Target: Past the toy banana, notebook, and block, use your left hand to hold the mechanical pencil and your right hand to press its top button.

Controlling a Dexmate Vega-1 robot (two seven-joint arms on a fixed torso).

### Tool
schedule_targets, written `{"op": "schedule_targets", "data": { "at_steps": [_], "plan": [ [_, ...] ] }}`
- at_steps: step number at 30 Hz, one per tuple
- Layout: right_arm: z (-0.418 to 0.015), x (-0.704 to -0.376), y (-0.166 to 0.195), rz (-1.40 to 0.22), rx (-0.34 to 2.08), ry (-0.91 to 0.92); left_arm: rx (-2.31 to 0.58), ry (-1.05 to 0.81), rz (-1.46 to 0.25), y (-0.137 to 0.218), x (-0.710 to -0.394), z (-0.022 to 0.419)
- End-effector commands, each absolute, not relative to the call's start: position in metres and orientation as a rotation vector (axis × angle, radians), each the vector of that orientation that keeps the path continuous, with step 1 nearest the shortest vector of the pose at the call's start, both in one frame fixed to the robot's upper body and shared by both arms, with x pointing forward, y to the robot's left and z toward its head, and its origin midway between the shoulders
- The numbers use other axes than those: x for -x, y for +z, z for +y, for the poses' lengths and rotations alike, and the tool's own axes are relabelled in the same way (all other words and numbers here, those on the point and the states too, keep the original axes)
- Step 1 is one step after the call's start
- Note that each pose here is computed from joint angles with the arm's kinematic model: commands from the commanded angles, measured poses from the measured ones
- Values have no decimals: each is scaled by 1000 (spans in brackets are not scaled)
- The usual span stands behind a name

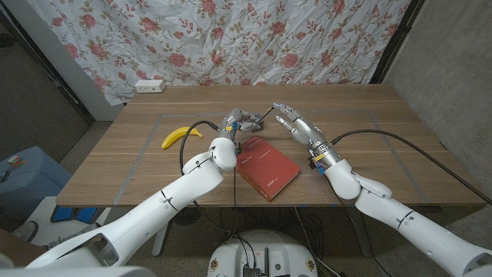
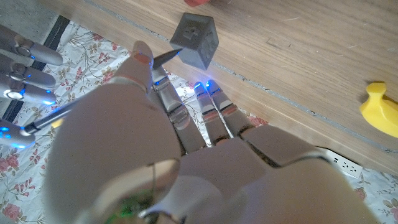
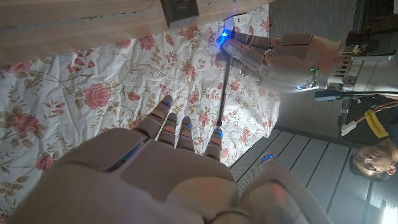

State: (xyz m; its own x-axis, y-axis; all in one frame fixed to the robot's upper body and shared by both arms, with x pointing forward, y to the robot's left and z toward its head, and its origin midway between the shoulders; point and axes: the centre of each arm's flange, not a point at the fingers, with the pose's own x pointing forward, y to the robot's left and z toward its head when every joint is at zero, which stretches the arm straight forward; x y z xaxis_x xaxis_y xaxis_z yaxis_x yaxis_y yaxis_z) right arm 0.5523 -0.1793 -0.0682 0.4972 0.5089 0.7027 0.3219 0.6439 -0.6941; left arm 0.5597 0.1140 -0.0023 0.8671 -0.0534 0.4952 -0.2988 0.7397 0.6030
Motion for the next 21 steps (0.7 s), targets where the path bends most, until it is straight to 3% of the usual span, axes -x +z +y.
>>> {"op": "schedule_targets", "data": {
  "at_steps": [1, 21],
  "plan": [
    [-178, -552, -71, -1071, 919, 120, -735, 134, -523, -1, -559, 112],
    [-169, -551, -77, -1048, 954, 138, -732, 140, -522, -1, -559, 113]
  ]
}}
